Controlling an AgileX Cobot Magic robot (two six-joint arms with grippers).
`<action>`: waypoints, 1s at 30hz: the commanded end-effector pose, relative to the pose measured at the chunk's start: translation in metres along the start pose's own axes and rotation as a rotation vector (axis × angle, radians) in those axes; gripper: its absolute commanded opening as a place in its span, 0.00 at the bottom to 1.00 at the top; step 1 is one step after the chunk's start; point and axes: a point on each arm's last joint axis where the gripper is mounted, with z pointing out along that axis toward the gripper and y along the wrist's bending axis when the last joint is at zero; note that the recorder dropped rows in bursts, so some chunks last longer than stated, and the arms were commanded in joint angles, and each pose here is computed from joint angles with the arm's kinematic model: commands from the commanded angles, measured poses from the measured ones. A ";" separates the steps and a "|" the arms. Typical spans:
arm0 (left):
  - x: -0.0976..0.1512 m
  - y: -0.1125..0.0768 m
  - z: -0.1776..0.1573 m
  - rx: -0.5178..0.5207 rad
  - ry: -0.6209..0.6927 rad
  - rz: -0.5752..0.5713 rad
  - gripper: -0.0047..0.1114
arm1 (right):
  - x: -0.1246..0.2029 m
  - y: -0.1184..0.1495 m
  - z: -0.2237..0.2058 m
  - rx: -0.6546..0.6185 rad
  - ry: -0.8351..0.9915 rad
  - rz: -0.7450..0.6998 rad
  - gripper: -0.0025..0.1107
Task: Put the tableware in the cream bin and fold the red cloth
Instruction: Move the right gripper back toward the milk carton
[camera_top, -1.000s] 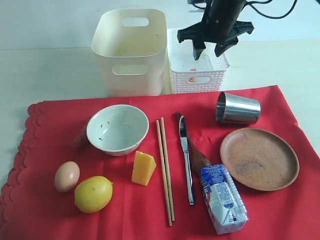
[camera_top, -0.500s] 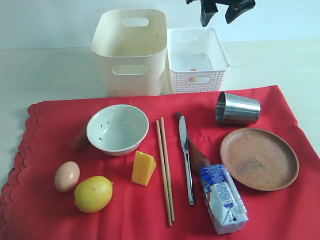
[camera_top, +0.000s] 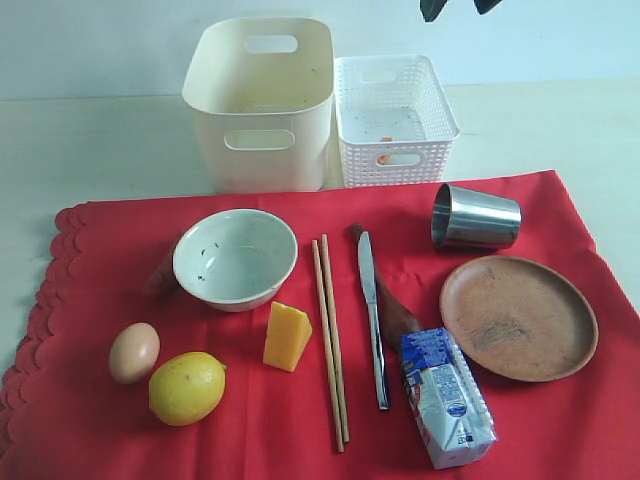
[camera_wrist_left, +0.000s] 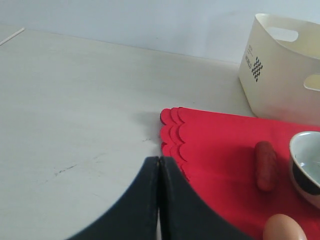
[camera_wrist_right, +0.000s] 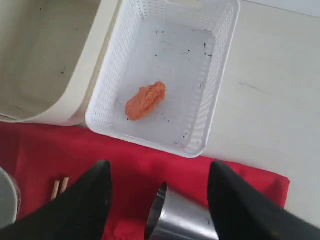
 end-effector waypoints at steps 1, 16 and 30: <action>-0.001 0.000 0.000 0.005 -0.011 0.002 0.04 | 0.014 -0.001 -0.016 -0.001 -0.036 -0.021 0.52; -0.001 0.000 0.000 0.005 -0.011 0.002 0.04 | 0.086 0.006 -0.050 -0.130 -0.024 -0.053 0.52; -0.001 0.000 0.000 0.005 -0.011 0.002 0.04 | 0.180 0.005 -0.064 -0.183 0.066 -0.009 0.49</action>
